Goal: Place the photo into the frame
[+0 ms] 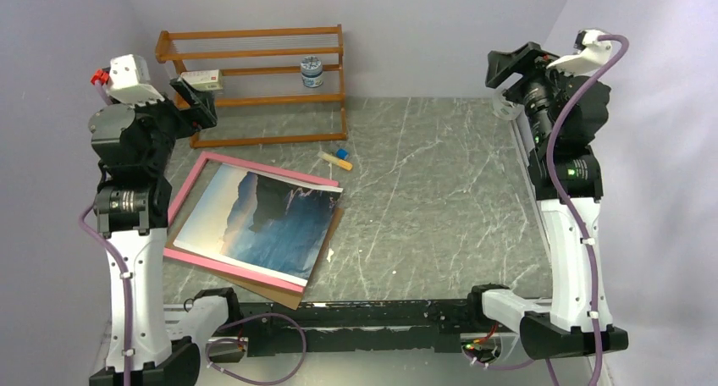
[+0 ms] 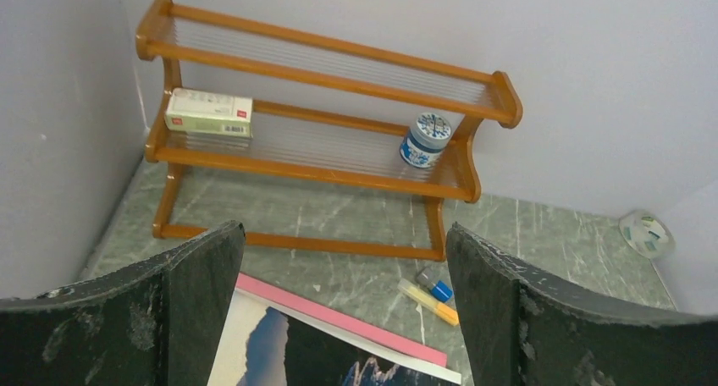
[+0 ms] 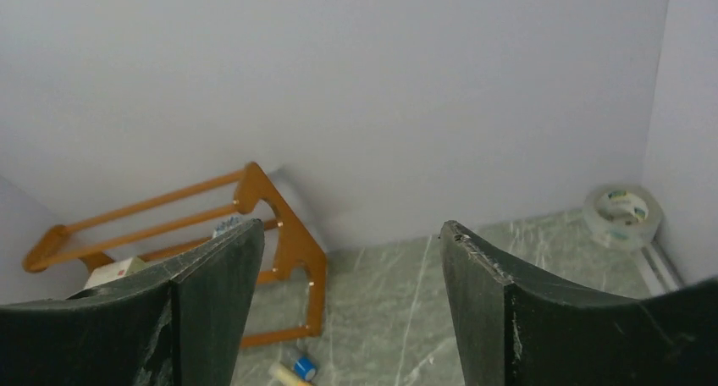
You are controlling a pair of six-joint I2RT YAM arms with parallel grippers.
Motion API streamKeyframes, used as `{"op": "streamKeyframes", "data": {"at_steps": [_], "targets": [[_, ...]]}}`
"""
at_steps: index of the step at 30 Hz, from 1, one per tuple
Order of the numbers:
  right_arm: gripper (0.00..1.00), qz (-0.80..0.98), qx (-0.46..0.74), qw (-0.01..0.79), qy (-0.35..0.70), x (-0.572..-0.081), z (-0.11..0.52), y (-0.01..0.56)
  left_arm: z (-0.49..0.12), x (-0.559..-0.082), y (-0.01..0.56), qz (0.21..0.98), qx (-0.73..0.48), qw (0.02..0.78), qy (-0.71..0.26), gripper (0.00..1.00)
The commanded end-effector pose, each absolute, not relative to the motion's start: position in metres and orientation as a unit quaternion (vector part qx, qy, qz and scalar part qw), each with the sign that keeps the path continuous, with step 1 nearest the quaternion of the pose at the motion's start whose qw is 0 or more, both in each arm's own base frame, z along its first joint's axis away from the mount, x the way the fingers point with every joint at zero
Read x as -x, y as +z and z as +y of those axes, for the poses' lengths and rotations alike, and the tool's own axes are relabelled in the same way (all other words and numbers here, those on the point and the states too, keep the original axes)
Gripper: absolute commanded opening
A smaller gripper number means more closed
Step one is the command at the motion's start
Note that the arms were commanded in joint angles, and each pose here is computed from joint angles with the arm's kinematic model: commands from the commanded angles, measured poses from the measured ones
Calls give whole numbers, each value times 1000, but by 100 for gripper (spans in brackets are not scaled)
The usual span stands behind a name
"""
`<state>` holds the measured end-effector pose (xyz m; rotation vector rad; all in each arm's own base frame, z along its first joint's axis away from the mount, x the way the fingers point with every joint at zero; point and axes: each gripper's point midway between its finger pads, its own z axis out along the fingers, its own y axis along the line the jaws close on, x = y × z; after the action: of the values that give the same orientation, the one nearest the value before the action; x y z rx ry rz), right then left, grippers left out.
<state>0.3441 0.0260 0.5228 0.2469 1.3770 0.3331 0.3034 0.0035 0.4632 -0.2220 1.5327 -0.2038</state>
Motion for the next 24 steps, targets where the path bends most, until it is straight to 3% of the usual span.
{"op": "streamKeyframes", "data": {"at_steps": [1, 13, 19, 24], "targets": [[81, 649, -110, 734, 170, -346, 33, 506, -7, -312, 469, 679, 96, 717, -127, 94], [82, 710, -108, 662, 213, -370, 54, 438, -10, -351, 403, 740, 123, 644, -149, 94], [80, 751, -117, 592, 268, -387, 76, 375, 8, -365, 307, 811, 184, 545, -103, 94], [76, 789, -99, 511, 326, -396, 115, 312, 44, -367, 219, 868, 266, 419, -15, 94]]}}
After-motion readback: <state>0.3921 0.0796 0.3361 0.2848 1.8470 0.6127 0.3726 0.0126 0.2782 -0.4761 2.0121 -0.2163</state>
